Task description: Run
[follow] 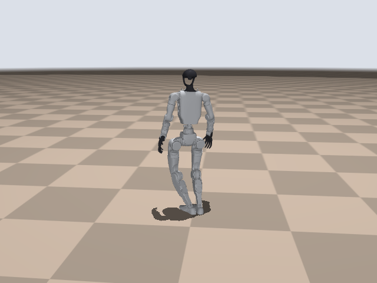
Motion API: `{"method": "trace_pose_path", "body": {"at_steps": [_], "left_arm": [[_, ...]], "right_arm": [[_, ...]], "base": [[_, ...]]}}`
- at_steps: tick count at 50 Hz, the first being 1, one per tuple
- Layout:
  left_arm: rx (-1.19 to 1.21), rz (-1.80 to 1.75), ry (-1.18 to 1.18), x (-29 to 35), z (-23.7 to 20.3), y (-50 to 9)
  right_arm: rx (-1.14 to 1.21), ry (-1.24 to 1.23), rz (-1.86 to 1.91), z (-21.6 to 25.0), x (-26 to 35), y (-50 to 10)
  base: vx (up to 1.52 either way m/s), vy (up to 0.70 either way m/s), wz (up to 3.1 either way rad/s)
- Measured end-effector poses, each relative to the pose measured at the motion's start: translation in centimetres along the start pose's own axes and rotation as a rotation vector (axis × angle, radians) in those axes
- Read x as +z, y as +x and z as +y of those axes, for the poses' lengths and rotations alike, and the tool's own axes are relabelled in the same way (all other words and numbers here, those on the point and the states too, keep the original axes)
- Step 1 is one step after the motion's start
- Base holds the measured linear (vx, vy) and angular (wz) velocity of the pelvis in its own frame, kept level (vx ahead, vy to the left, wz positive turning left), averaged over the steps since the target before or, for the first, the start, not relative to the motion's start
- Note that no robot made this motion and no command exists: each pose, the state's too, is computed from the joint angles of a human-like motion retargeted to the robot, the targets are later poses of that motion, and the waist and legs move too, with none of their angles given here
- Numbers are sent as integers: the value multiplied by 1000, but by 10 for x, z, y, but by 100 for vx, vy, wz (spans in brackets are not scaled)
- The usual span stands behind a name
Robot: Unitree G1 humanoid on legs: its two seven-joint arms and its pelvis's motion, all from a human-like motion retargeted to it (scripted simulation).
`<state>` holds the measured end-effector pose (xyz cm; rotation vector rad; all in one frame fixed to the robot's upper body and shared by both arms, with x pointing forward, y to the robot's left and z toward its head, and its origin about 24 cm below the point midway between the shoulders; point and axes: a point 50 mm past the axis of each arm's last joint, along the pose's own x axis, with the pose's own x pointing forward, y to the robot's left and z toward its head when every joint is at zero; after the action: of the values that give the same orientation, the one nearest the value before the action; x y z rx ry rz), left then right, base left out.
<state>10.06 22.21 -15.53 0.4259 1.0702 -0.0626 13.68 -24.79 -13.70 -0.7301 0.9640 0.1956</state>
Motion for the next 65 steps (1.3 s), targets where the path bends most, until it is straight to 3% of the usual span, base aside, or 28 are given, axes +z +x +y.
{"method": "trace_pose_path", "body": {"at_steps": [32, 41, 48, 54, 58, 65], "left_arm": [[-52, -104, 67, 24, -7, 3], [-47, -573, 127, 140, -5, -11], [57, -1073, 66, 233, 19, -78], [321, -1428, 27, 281, 72, -152], [376, -1427, -68, 272, 78, -155], [119, -1191, -183, 220, 29, -113]], "right_arm": [[28, 62, -207, -3, 72, 12], [65, 86, -233, 15, 61, 4], [4, 215, -199, 18, 34, -10], [-84, 333, -206, 9, 21, -23], [-146, 407, -226, 10, 28, -26], [-259, 462, -427, -7, 82, -27]], "base": [[-3, -2, -41], [-1, -1, -107], [12, 8, -106], [10, 10, -85], [13, 1, -80], [4, -7, -96]]}}
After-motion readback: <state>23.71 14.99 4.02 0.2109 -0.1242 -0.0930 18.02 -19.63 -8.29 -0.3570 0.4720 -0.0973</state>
